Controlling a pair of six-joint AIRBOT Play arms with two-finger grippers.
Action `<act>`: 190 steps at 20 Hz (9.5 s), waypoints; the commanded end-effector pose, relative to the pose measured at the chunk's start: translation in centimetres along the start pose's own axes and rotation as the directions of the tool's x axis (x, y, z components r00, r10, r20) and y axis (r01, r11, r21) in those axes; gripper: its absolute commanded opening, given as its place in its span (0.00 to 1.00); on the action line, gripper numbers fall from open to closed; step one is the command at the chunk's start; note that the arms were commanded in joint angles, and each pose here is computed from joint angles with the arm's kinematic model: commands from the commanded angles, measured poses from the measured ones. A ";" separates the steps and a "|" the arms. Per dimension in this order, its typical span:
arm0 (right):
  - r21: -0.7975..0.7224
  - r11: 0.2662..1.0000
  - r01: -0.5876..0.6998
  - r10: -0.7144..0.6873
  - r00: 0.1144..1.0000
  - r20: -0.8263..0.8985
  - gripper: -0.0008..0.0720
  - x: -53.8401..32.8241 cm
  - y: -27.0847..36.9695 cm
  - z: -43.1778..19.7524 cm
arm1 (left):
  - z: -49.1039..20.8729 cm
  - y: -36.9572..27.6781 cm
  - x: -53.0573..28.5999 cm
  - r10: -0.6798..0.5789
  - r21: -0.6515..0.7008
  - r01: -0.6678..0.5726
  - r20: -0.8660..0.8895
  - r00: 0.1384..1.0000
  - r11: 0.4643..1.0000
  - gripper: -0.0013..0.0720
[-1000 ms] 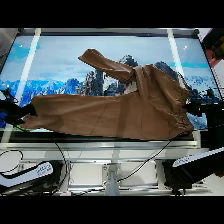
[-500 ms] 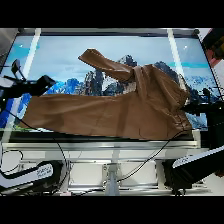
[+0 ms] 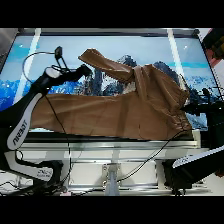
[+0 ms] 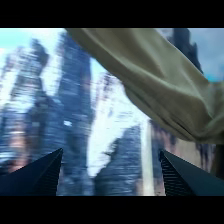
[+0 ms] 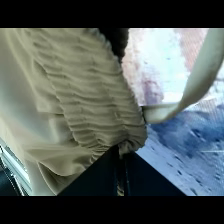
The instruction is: Fold the clothes and pants, and hang the long-sleeved shirts on hangers.
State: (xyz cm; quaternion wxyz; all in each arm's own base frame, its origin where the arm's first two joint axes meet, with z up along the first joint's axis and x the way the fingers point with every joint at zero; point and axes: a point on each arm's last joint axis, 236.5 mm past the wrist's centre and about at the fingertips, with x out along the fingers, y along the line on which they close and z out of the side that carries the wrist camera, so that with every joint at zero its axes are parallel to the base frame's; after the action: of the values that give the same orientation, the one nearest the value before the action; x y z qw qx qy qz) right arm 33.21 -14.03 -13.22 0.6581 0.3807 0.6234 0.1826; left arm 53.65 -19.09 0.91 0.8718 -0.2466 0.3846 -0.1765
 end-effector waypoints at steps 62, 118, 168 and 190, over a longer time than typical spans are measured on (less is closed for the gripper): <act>0.009 1.000 -0.002 0.002 1.000 -0.005 0.05 0.0 0.1 -0.1 | -5.8 -6.8 19.6 -0.083 -0.547 0.112 0.078 0.994 0.829 0.18; 0.032 0.958 0.284 -0.285 0.956 0.063 0.05 -5.8 -1.0 0.1 | -11.5 2.1 -8.5 0.696 0.760 -0.038 -0.573 0.433 0.649 0.85; 0.037 0.967 0.252 -0.254 0.959 0.126 0.05 -5.7 -0.3 1.6 | 27.7 5.5 -15.6 0.230 0.010 -0.293 0.592 0.772 0.956 0.03; 0.037 0.997 0.062 -0.070 0.959 0.276 0.05 -5.7 4.1 5.2 | 23.0 20.8 -23.0 0.684 0.128 -0.758 0.355 0.637 0.639 0.03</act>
State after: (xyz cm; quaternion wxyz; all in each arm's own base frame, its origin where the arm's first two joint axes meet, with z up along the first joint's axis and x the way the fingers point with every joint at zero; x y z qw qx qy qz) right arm 35.65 -17.45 -8.33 0.7205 0.3539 0.5902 0.0861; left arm 54.84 16.27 14.12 0.9023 0.0206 0.3842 0.1947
